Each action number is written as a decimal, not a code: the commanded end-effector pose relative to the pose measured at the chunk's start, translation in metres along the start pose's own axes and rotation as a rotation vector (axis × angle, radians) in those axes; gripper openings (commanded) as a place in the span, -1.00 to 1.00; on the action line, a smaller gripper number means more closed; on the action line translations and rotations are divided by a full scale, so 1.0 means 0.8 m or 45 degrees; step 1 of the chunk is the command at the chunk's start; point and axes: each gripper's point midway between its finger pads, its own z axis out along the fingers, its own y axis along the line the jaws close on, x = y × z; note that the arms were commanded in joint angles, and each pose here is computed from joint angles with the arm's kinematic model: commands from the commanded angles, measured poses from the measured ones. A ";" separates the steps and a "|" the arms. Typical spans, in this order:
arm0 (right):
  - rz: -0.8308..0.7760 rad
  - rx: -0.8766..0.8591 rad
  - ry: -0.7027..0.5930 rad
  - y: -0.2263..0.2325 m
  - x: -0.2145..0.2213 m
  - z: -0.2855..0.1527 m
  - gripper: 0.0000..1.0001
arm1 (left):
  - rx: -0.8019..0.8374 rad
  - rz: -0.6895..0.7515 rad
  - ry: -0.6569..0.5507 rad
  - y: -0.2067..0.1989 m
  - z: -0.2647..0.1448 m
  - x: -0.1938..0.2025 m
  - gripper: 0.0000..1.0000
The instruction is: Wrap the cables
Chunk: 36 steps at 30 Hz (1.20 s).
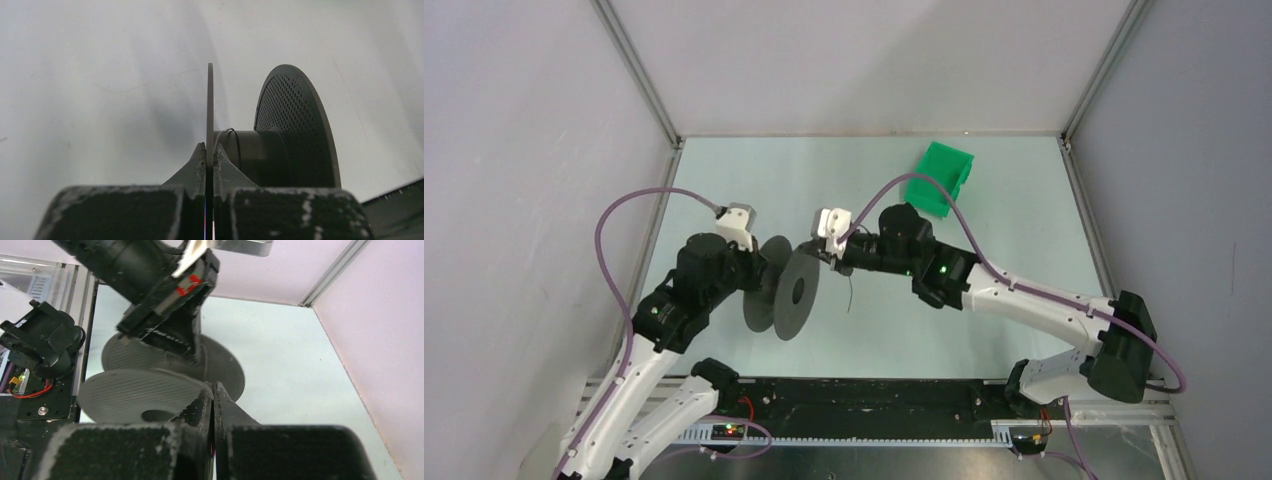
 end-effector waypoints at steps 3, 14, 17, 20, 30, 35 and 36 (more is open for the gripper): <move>0.074 -0.011 -0.031 -0.052 0.003 0.004 -1.00 | 0.308 0.133 -0.020 -0.054 -0.007 -0.013 -1.00; 0.296 -0.006 0.165 -0.084 0.107 -0.003 -1.00 | 0.395 0.062 -0.087 -0.071 -0.031 -0.036 -1.00; 0.362 -0.017 0.176 -0.074 0.130 -0.011 -1.00 | 0.365 -0.065 -0.113 -0.064 -0.037 -0.056 -1.00; 0.427 -0.028 0.167 -0.064 0.141 -0.021 -0.93 | 0.381 -0.214 -0.132 -0.064 -0.045 -0.074 -1.00; 0.562 -0.107 0.044 -0.002 0.156 -0.036 -0.88 | 0.450 -0.496 -0.347 -0.075 -0.087 -0.130 -1.00; 0.596 -0.071 -0.015 0.016 0.148 -0.029 -0.84 | 0.418 -0.670 -0.491 -0.063 -0.100 -0.152 -1.00; 0.601 -0.083 -0.014 0.025 0.149 -0.027 -0.85 | 0.397 -0.690 -0.517 -0.058 -0.102 -0.155 -1.00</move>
